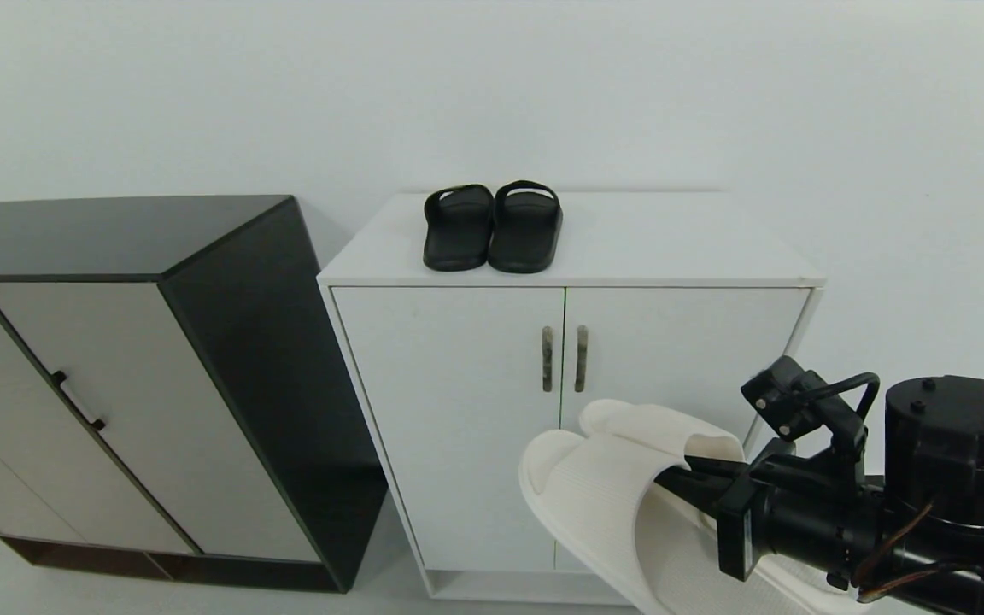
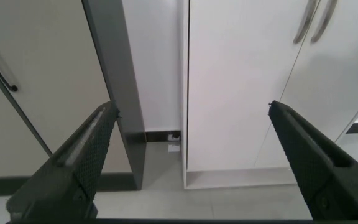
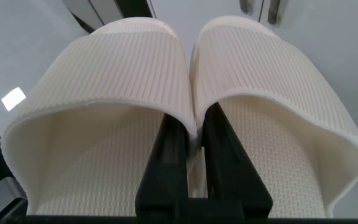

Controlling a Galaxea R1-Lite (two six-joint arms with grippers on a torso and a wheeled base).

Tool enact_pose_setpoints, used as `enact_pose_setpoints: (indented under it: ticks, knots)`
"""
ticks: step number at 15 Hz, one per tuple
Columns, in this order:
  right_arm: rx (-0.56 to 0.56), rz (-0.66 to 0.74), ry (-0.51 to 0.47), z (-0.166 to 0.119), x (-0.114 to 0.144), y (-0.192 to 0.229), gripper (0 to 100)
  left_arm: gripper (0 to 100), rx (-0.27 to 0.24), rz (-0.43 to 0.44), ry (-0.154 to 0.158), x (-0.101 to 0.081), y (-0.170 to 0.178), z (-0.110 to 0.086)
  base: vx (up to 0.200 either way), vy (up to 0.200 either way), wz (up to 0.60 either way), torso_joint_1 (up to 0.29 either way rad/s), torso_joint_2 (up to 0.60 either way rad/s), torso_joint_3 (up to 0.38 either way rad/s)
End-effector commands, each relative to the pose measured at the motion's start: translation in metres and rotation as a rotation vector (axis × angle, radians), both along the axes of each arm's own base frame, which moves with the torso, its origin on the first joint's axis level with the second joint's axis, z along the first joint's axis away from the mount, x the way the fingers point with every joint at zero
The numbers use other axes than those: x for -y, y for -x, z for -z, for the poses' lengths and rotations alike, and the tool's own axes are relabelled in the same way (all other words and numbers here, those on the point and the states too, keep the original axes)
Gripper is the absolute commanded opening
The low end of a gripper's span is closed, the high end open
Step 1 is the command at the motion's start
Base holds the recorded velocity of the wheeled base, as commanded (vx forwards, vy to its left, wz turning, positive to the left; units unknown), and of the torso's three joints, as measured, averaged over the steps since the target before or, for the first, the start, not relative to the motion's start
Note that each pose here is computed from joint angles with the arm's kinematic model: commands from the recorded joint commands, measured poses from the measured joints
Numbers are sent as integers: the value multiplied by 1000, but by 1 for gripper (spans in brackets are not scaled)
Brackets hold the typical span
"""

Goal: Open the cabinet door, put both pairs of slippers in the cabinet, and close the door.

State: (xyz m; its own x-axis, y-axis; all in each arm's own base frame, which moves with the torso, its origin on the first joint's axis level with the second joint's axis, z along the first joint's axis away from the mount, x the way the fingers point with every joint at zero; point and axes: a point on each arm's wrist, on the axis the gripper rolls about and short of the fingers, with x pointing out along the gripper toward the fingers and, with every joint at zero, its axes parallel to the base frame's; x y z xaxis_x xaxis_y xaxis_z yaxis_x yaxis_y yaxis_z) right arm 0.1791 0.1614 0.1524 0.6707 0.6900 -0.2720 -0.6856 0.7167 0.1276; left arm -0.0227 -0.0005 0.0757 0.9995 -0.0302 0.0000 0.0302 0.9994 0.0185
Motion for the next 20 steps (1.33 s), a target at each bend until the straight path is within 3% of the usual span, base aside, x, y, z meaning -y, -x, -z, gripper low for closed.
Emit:
enact_pose_setpoints:
  ticks: [1,2,3,5,6,9,14,16,17,20]
  knots:
    - [-2,-3,3,1,-1,0,0,100,11,-1,2,0,0,-3,0,0,0,-188,496,330]
    - [1,-4,-1,1,-1,0,0,100,49,1,16,0,3,-17,0,0,0,-173,505,325]
    - [2,-7,0,1,-1,1,0,100,68,10,89,0,1,-58,0,0,0,-173,496,320]
    - [-3,-6,4,3,-2,0,0,100,-50,120,80,2,-27,-86,0,0,0,-156,486,315]
    - [-3,-7,4,3,-1,1,0,100,-69,164,86,4,-41,-94,0,0,0,-149,461,325]
    - [3,-8,1,4,-1,1,0,100,-115,398,155,23,-117,-114,0,0,0,-128,466,333]
    - [-6,-12,9,7,-1,3,0,100,-115,593,177,76,-200,-129,0,0,0,-93,459,359]
    - [-7,-12,10,7,-1,3,0,100,-103,705,246,108,-213,-144,0,0,0,-34,449,398]
    - [-8,-12,11,7,-1,3,0,100,-94,750,261,122,-217,-152,0,0,0,-17,452,413]
    - [-3,-17,20,8,-1,3,0,100,-59,872,267,162,-224,-170,0,0,0,-14,177,178]
